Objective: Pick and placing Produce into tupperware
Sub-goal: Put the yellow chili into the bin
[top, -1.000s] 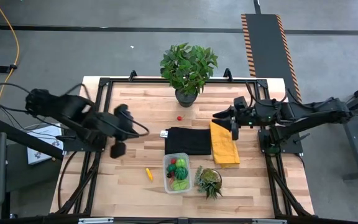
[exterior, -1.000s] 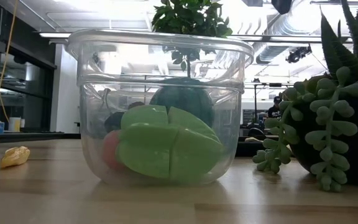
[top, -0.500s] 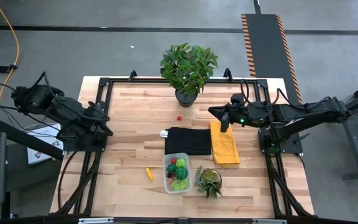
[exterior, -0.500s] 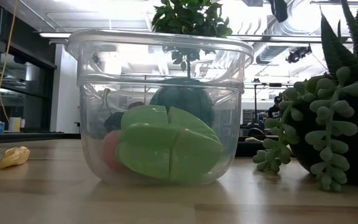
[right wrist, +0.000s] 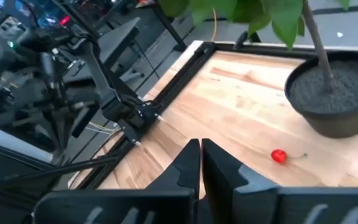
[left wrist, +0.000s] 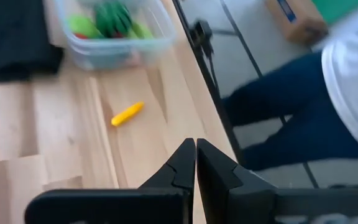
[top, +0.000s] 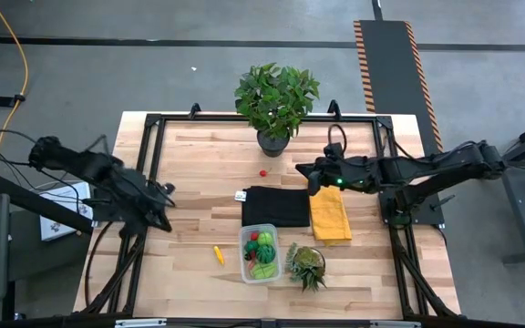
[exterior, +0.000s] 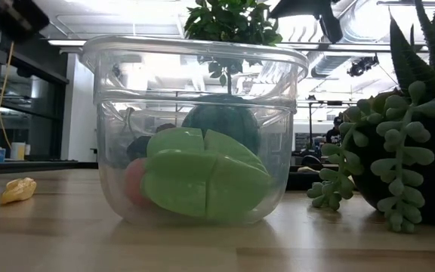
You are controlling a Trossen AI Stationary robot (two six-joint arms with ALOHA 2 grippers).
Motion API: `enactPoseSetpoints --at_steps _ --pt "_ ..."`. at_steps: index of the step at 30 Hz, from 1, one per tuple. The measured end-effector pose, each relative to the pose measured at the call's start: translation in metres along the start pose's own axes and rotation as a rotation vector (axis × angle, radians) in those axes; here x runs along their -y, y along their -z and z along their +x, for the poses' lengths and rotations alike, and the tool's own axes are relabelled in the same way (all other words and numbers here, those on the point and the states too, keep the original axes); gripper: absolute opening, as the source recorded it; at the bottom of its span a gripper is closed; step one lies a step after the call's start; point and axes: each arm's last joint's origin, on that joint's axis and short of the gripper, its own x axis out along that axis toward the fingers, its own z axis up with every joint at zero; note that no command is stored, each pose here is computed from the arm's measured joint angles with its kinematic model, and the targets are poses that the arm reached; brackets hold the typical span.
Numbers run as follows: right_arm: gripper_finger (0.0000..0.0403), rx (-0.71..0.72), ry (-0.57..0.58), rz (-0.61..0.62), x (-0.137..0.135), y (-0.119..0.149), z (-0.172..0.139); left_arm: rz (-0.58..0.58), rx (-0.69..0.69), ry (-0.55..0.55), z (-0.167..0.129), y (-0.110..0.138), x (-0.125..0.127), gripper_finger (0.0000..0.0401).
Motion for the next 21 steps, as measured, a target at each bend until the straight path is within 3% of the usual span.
enactPoseSetpoints --at_steps 7,11,21 --pt "0.0006 -0.028 0.031 0.015 0.0 0.011 0.014 0.141 -0.026 0.03 0.043 0.012 -0.016 0.0005" --pt "0.0006 -0.042 0.035 0.01 0.0 0.013 0.016 0.207 -0.064 -0.034 0.058 0.014 -0.023 0.0005" --pt "0.0006 -0.063 0.0 0.016 -0.002 0.013 0.016 0.237 -0.096 -0.194 0.094 0.008 -0.036 0.0005"
